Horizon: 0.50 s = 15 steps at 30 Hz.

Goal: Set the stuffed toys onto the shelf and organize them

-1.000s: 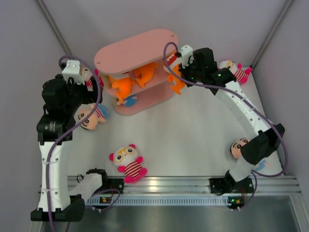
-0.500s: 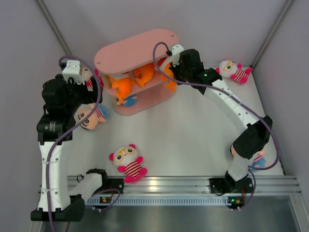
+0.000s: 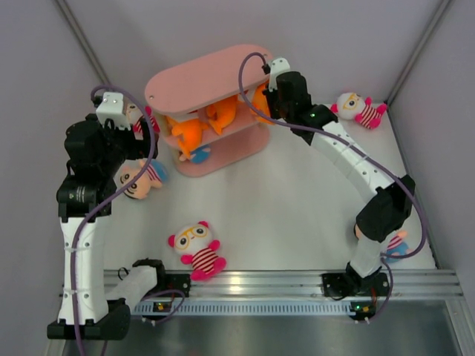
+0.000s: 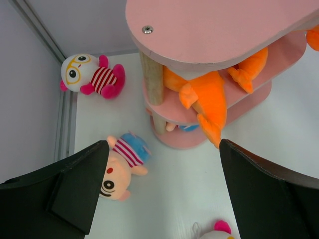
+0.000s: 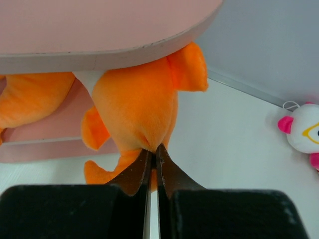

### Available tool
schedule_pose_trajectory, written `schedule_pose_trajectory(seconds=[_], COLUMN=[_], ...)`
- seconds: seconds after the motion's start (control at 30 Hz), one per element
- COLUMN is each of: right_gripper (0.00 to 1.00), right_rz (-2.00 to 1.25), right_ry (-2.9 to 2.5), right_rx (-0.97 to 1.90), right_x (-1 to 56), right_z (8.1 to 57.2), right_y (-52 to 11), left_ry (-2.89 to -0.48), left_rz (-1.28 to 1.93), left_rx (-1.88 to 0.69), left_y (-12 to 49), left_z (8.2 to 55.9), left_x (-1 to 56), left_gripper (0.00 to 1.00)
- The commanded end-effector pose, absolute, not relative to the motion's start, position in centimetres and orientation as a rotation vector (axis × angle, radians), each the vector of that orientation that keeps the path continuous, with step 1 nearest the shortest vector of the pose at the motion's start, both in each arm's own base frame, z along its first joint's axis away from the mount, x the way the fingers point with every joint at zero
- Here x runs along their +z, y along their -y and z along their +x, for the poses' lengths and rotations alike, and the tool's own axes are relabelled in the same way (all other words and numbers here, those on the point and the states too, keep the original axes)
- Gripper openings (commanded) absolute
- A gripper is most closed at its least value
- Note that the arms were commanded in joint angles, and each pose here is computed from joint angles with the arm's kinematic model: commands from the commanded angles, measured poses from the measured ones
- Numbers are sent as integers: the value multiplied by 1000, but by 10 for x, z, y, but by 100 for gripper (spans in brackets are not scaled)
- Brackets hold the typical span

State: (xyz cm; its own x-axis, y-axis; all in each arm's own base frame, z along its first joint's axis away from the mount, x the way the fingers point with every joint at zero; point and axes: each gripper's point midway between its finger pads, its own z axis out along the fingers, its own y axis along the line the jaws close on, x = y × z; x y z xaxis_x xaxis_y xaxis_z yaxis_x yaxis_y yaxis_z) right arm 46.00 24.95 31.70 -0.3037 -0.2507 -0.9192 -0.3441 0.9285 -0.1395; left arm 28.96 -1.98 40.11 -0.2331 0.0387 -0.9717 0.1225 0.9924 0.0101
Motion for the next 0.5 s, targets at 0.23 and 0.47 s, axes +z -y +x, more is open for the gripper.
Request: schedule_pose_trajectory(seconds=[0.23,0.47], right_gripper=[0,0], right_rz=[-89,-3], right_ry=[-1725,-1726], right_rx=[209,236], right_x=[348,330], right_z=[486,493], right_y=[-268,-281], left_ry=[-1781,-1786], left_rz=[132,133], left_rx=[-83,-85], left_y=[22,22], left_z=[291,292], left_x=[405,403], left_gripper=[98,98])
